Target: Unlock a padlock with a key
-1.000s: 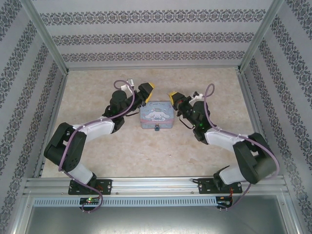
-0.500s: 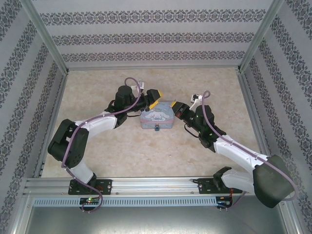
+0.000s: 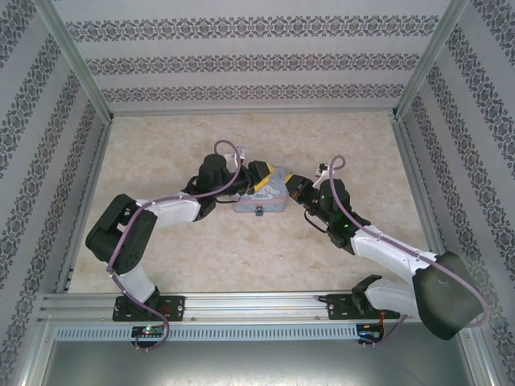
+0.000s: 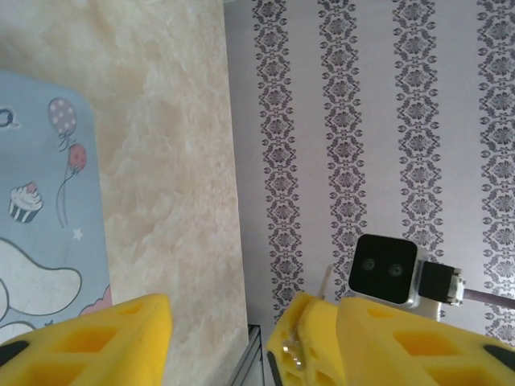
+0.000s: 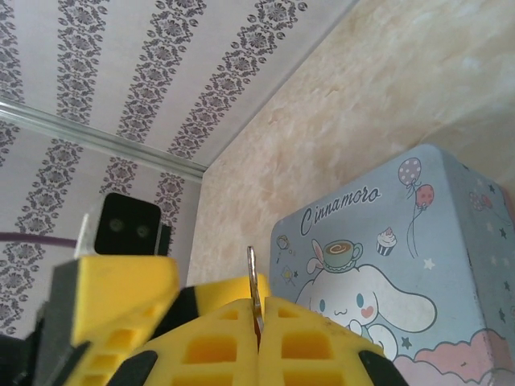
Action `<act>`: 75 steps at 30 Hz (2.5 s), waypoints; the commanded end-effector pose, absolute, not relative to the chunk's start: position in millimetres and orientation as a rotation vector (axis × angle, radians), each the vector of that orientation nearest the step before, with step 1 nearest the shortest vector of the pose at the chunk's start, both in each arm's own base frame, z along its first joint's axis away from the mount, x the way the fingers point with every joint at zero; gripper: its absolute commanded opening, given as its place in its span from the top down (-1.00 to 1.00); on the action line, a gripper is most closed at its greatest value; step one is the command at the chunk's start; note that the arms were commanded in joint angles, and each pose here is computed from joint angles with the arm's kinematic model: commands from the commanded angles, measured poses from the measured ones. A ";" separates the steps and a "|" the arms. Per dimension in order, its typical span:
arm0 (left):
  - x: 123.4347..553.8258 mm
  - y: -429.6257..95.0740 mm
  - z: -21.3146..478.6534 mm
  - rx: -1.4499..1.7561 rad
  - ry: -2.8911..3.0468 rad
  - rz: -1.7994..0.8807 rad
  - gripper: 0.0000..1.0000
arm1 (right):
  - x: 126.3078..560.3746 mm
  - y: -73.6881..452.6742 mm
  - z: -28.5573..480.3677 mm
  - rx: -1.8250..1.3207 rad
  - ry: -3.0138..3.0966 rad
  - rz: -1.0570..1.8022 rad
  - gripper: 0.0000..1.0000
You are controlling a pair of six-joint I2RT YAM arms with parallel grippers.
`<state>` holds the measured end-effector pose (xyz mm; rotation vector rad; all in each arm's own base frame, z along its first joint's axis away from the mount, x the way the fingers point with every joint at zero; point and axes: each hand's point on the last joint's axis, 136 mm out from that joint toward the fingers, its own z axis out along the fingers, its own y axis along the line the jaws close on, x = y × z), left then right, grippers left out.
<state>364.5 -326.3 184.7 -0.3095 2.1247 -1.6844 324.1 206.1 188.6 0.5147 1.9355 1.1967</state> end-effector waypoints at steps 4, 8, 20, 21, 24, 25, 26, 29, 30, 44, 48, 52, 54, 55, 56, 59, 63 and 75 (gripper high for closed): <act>372.1 -334.0 194.8 -0.402 1.982 -1.754 0.02 | 329.6 211.3 196.3 0.605 1.880 1.274 1.00; 375.7 -337.0 198.2 -0.439 1.936 -1.778 0.11 | 331.1 214.5 198.1 0.615 1.874 1.288 1.00; 377.0 -352.2 191.1 -0.507 1.892 -1.821 0.38 | 337.6 220.3 195.8 0.639 1.867 1.305 1.00; 377.0 -352.7 191.2 -0.510 1.890 -1.823 0.40 | 337.9 220.5 195.1 0.642 1.868 1.306 1.00; 377.2 -352.7 190.4 -0.517 1.884 -1.818 0.47 | 338.5 220.0 193.3 0.648 1.869 1.302 1.00; 377.4 -352.3 190.1 -0.519 1.883 -1.816 0.49 | 338.8 219.5 192.5 0.650 1.868 1.300 1.00; 377.7 -352.1 189.9 -0.520 1.882 -1.813 0.52 | 338.8 219.5 192.5 0.651 1.868 1.299 1.00; 378.0 -352.1 188.7 -0.527 1.883 -1.810 0.59 | 339.0 218.5 190.5 0.656 1.871 1.294 1.00; 377.6 -352.4 188.6 -0.528 1.882 -1.810 0.60 | 339.1 218.5 189.8 0.656 1.872 1.292 1.00; 373.8 -356.4 186.3 -0.547 1.872 -1.812 0.65 | 342.8 217.1 184.9 0.694 1.866 1.292 1.00; 373.6 -355.9 185.6 -0.553 1.871 -1.807 0.77 | 342.8 215.3 183.1 0.703 1.865 1.286 1.00; 373.5 -357.4 186.3 -0.554 1.870 -1.805 0.95 | 342.7 215.7 183.5 0.702 1.865 1.289 1.00; 373.2 -357.9 186.2 -0.554 1.870 -1.804 1.00 | 342.6 216.3 184.7 0.698 1.863 1.293 1.00; 373.6 -357.7 185.9 -0.555 1.871 -1.801 1.00 | 342.1 216.2 183.7 0.700 1.866 1.295 1.00; 373.8 -357.3 185.7 -0.559 1.871 -1.798 1.00 | 341.6 215.4 183.5 0.700 1.864 1.295 0.98; 375.6 -354.5 185.3 -0.549 1.876 -1.785 1.00 | 338.1 204.5 180.5 0.709 1.867 1.287 0.19; 380.0 -345.4 190.5 -0.487 1.893 -1.753 1.00 | 325.8 170.1 168.9 0.743 1.881 1.241 -0.06; 383.1 -332.6 236.8 -0.032 1.960 -1.693 1.00 | 327.0 168.4 209.9 0.435 1.892 1.363 -0.07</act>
